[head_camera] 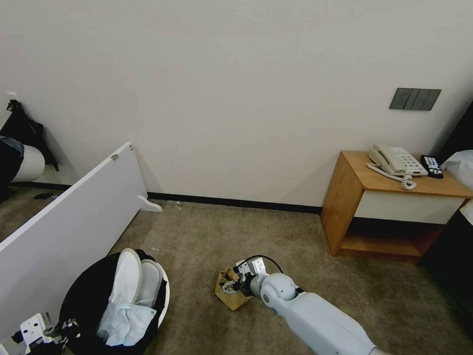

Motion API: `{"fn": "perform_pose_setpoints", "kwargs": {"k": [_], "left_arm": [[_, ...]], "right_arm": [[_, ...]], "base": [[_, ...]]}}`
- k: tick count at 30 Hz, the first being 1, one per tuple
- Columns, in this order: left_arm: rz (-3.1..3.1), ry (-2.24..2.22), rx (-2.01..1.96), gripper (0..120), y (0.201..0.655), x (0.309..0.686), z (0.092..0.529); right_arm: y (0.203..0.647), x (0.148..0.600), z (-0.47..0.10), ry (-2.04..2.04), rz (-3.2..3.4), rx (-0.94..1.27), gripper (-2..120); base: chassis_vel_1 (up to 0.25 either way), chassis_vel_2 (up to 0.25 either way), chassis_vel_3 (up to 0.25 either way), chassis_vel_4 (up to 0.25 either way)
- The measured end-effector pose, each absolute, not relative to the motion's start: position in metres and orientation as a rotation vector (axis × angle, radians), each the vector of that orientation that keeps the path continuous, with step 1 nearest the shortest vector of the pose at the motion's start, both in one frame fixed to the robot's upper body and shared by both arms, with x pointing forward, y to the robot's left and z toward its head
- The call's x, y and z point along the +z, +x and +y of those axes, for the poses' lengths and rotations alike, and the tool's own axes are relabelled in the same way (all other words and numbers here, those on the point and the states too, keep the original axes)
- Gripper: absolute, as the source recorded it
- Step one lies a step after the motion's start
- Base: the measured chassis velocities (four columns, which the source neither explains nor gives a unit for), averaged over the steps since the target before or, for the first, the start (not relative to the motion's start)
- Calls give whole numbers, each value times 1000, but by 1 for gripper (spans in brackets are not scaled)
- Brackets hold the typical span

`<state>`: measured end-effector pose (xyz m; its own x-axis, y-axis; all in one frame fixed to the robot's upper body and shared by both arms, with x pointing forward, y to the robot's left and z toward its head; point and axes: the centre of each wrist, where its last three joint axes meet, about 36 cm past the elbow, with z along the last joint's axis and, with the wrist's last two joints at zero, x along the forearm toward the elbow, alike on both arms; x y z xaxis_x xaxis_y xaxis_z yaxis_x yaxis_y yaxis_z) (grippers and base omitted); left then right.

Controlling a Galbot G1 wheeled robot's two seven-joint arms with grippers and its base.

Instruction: Pick up the trash bin, then pick up the garbage from the floor and place it into the trash bin.

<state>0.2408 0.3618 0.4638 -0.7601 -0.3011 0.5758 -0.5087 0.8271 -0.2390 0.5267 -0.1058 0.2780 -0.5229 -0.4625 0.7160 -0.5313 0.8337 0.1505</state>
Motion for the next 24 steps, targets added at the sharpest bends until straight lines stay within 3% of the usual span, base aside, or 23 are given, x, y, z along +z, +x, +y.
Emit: {"fn": "perform_pose_setpoints", "kwargs": {"k": [24], "left_arm": [[-2471,586,528,2,242,460,360]], "right_arm": [[525,242,-122,703,-2196,178,97]], "base": [[0,0,0,0]]}}
